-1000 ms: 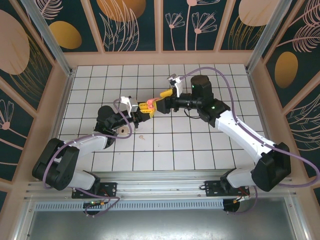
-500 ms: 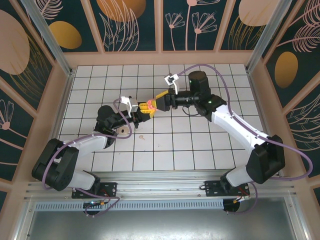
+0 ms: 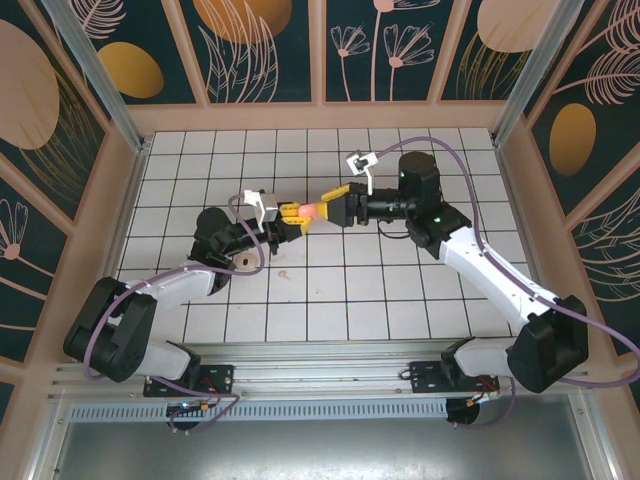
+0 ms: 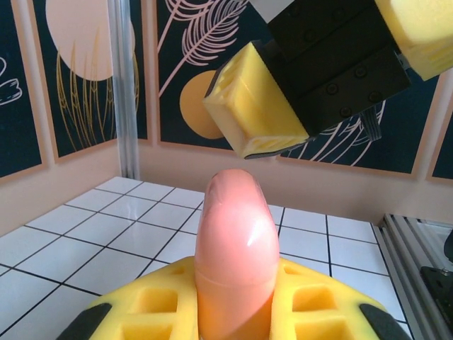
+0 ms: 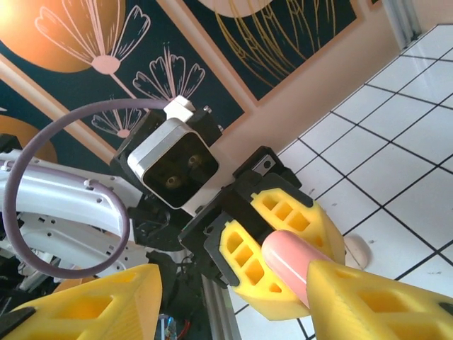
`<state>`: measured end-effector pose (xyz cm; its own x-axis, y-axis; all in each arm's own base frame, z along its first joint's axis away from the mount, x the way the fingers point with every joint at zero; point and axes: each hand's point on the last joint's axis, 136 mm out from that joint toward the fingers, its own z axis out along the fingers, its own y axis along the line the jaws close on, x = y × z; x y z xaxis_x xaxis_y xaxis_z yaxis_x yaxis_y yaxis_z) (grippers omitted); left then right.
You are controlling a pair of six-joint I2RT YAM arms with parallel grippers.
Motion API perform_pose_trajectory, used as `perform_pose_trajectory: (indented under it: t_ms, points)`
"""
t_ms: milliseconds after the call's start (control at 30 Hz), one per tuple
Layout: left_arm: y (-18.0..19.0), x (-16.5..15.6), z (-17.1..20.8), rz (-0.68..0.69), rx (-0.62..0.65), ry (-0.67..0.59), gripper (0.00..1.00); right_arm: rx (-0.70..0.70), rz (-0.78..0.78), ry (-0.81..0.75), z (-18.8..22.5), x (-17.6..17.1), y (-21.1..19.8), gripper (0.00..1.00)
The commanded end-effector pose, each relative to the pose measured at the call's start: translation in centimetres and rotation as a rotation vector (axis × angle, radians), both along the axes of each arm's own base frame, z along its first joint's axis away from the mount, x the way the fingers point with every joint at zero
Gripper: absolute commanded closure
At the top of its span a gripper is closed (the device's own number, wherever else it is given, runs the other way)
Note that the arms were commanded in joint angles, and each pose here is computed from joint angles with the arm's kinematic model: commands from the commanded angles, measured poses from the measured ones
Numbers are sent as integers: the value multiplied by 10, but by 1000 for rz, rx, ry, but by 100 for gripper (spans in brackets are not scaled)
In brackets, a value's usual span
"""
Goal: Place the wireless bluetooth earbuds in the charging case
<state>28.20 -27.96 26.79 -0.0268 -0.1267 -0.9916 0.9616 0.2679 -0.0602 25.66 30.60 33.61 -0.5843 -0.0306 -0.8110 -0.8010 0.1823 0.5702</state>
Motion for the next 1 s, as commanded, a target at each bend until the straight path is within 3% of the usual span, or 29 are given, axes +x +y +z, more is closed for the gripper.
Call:
perform_pose_trajectory:
  t_ms: [0, 100, 333, 400, 500, 733, 967]
  points:
    - [0, 12, 9, 34, -6, 20, 98, -10, -143, -14, 4, 19, -15, 36]
    - [-3, 22, 0, 52, 18, 117, 98, -52, -358, 36, -7, 52, -40, 36]
    - [-3, 58, -32, 192, 62, 512, 100, -111, -771, 169, -38, 109, -98, 36]
    - [0, 66, -42, 248, 43, 651, 100, -110, -808, 186, -46, 117, -101, 37]
    - [-1, 65, -51, 275, 36, 765, 100, -116, -827, 234, -61, 127, -99, 37]
    - [-16, 62, -79, 345, 86, 928, 100, -136, -871, 215, -73, 140, -103, 37]
    - [-46, 71, -108, 377, 142, 1071, 100, -215, -878, 203, -88, 123, -114, 38]
